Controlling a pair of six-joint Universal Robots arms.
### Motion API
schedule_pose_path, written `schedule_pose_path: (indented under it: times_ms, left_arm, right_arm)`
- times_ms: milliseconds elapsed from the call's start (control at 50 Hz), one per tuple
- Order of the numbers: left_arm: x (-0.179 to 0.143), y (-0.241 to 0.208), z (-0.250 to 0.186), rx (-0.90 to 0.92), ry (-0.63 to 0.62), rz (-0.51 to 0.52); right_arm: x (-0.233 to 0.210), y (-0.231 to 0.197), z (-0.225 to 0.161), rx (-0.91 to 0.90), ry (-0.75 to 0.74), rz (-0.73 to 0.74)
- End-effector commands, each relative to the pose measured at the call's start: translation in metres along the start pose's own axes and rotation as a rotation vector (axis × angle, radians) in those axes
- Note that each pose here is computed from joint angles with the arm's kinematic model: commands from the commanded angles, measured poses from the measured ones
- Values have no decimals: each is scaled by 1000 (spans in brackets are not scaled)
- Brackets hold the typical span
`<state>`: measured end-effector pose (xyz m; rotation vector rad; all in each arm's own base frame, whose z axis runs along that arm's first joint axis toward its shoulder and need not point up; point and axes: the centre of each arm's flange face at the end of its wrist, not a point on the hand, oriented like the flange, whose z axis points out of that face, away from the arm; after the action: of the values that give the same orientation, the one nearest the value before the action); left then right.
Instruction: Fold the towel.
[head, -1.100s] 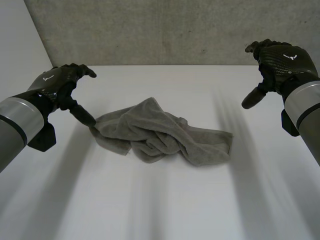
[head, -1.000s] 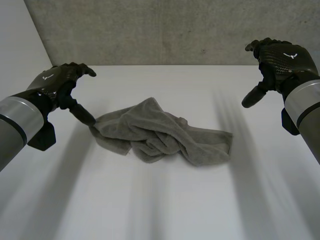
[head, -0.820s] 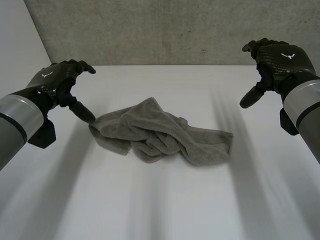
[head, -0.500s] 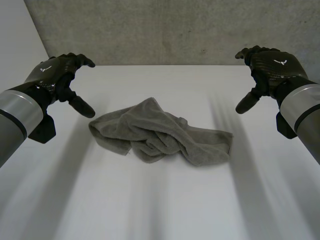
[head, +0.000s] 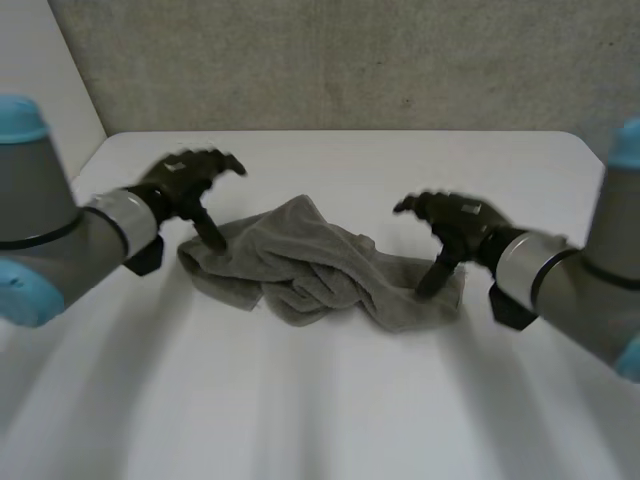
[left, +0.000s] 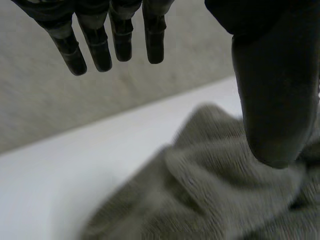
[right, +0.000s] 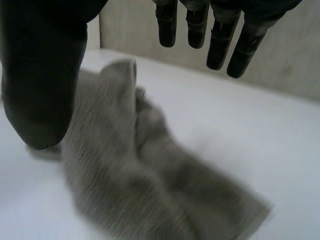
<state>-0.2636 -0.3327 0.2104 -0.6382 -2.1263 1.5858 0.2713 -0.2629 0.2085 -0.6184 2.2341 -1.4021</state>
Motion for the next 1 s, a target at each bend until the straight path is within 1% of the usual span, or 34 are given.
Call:
schedule_pose_path:
  times_ms: [20, 60, 120, 300, 360, 400, 420, 460, 480, 500, 520, 560, 580, 620, 640, 680, 700, 720, 740, 780, 800, 820, 840, 860, 900, 920, 940, 960, 980, 1000]
  left_arm:
    - [-2, 34, 34, -113, 89, -3]
    - [-4, 42, 42, -121, 97, -5]
    - [-4, 48, 46, -130, 101, -7]
    - [-5, 62, 50, -177, 105, -17]
    - [-3, 61, 48, -192, 111, 12]
    - [-2, 61, 43, -223, 119, 56]
    - [-2, 61, 43, -223, 119, 56]
    - [2, 56, 32, -269, 133, 94]
    - [2, 56, 32, -269, 133, 94]
    - [5, 51, 25, -290, 139, 108]
    - [5, 51, 25, -290, 139, 108]
    - [8, 39, 13, -309, 147, 127]
    - [8, 39, 13, -309, 147, 127]
    - [7, 26, 9, -288, 138, 147]
    - [7, 26, 9, -288, 138, 147]
    - [1, 5, 21, -182, 108, 188]
    - [1, 5, 21, -181, 108, 188]
    - [-2, -12, 27, -107, 91, 212]
    - [-2, -12, 27, -107, 91, 212]
    - [-4, -47, 34, 30, 53, 248]
    - [-4, -48, 34, 30, 53, 248]
    - [-3, -73, 32, 118, 28, 260]
    - [9, -105, 25, 227, 16, 272]
    - [9, -106, 25, 228, 16, 272]
    - [40, -164, -2, 445, 16, 275]
    - [41, -164, -2, 446, 16, 275]
    - [47, -185, -17, 530, 9, 265]
    - [49, -202, -30, 601, 3, 251]
    - [49, -202, -30, 602, 3, 251]
    - [50, -210, -38, 640, 2, 237]
  right_arm:
    - [5, 44, 27, -97, 5, 146]
    - [2, 55, 35, -94, -1, 158]
    - [-2, 60, 40, -80, 3, 146]
    - [-5, 50, 44, -39, 4, 127]
    - [-6, 43, 44, -28, -10, 122]
    - [-4, 39, 42, -38, -9, 90]
    - [-4, 38, 42, -38, -9, 90]
    - [-8, 39, 34, -100, -37, 12]
    - [-8, 39, 34, -100, -37, 11]
    - [-12, 39, 28, -142, -68, -39]
    - [-12, 39, 28, -143, -68, -40]
    - [-18, 39, 18, -209, -136, -139]
    - [-18, 40, 18, -209, -136, -139]
    - [-18, 33, 18, -219, -150, -242]
    - [-18, 33, 18, -219, -150, -243]
    - [-14, 15, 31, -156, -126, -315]
    - [-14, 15, 31, -155, -126, -315]
    - [-12, 0, 38, -101, -104, -335]
    - [-12, 0, 38, -101, -104, -335]
    - [-16, -57, 43, 99, -63, -396]
    - [-16, -57, 43, 100, -63, -396]
    - [-18, -89, 39, 220, -46, -415]
    - [-23, -125, 27, 364, -27, -435]
    - [-23, -125, 27, 366, -27, -435]
    - [-36, -188, -15, 664, -12, -436]
    - [-36, -188, -15, 665, -12, -436]
    - [-40, -208, -33, 785, -15, -424]
    - [-43, -218, -46, 862, -27, -410]
    - [-43, -218, -46, 862, -27, -410]
    - [-45, -217, -53, 884, -44, -402]
